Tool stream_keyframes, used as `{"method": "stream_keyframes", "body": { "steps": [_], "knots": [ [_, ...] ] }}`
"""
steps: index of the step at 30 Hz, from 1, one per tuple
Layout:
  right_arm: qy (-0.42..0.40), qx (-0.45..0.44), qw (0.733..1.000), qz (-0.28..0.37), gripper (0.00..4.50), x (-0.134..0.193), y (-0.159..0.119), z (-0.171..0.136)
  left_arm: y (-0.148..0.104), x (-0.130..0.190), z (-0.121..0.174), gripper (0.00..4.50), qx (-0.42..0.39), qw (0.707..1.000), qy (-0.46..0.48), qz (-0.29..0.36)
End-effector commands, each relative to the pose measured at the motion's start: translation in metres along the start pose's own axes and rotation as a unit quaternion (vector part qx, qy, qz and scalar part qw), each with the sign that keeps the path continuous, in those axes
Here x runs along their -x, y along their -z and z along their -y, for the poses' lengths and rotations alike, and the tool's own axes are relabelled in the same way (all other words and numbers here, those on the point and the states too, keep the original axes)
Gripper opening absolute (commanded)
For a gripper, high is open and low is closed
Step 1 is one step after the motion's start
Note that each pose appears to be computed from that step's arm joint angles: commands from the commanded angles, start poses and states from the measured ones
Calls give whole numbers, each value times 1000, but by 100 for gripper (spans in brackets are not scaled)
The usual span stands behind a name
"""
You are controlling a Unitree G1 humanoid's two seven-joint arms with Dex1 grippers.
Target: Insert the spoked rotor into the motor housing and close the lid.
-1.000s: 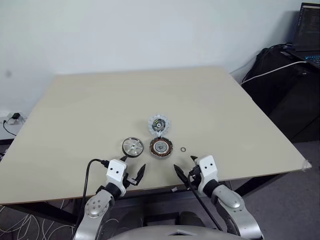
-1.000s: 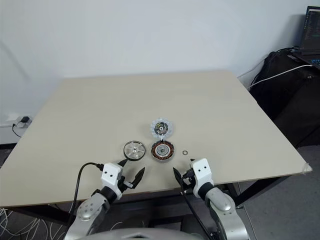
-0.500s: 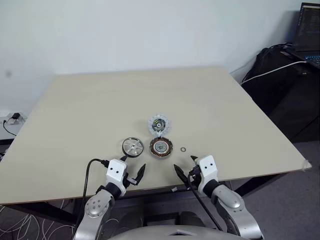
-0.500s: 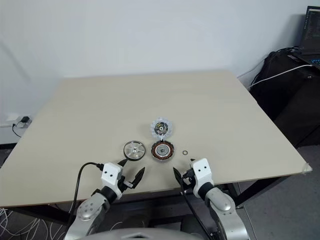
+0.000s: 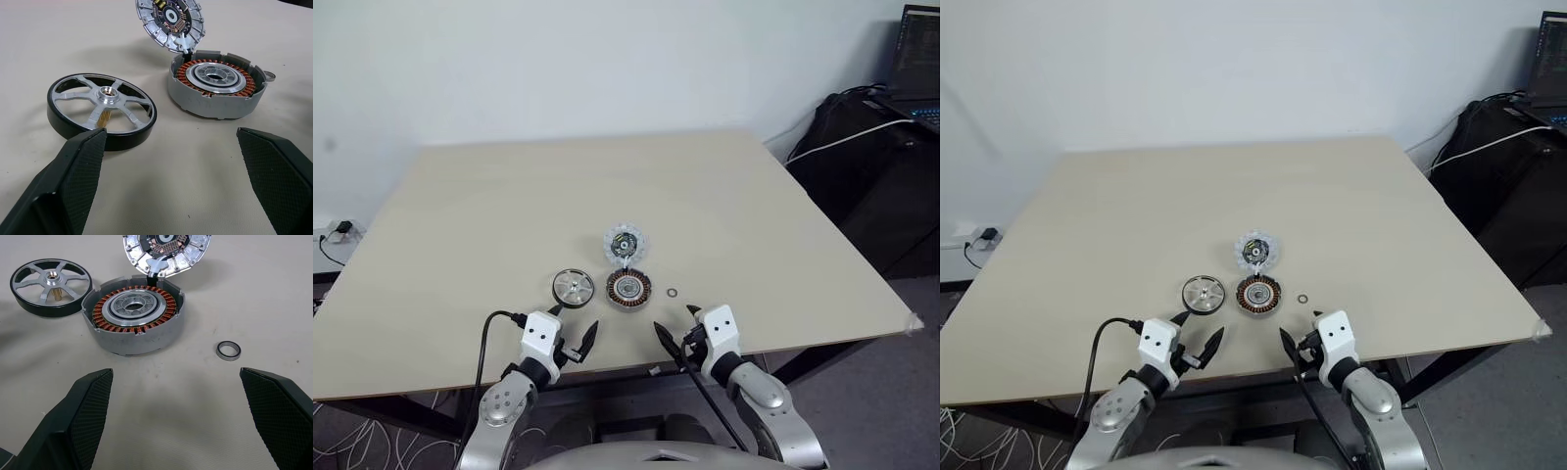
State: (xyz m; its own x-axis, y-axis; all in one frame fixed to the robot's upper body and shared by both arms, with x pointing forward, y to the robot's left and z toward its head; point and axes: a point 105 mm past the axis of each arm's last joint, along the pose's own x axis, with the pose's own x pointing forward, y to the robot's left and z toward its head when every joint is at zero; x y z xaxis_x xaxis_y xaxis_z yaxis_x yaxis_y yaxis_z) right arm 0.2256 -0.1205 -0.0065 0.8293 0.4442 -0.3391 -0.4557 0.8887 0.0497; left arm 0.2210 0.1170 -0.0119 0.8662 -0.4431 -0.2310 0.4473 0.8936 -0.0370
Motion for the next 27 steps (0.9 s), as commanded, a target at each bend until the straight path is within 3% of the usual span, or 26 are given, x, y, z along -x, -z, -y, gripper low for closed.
{"method": "stream_keyframes", "body": {
  "steps": [1,27],
  "knots": [
    [0,10,1000,26,447,-3,-13,1,-13,-3,0,449,-12,1000,3,25],
    [2,11,1000,28,447,-3,-16,1,-16,-3,0,449,-12,1000,5,27]
  ]
}}
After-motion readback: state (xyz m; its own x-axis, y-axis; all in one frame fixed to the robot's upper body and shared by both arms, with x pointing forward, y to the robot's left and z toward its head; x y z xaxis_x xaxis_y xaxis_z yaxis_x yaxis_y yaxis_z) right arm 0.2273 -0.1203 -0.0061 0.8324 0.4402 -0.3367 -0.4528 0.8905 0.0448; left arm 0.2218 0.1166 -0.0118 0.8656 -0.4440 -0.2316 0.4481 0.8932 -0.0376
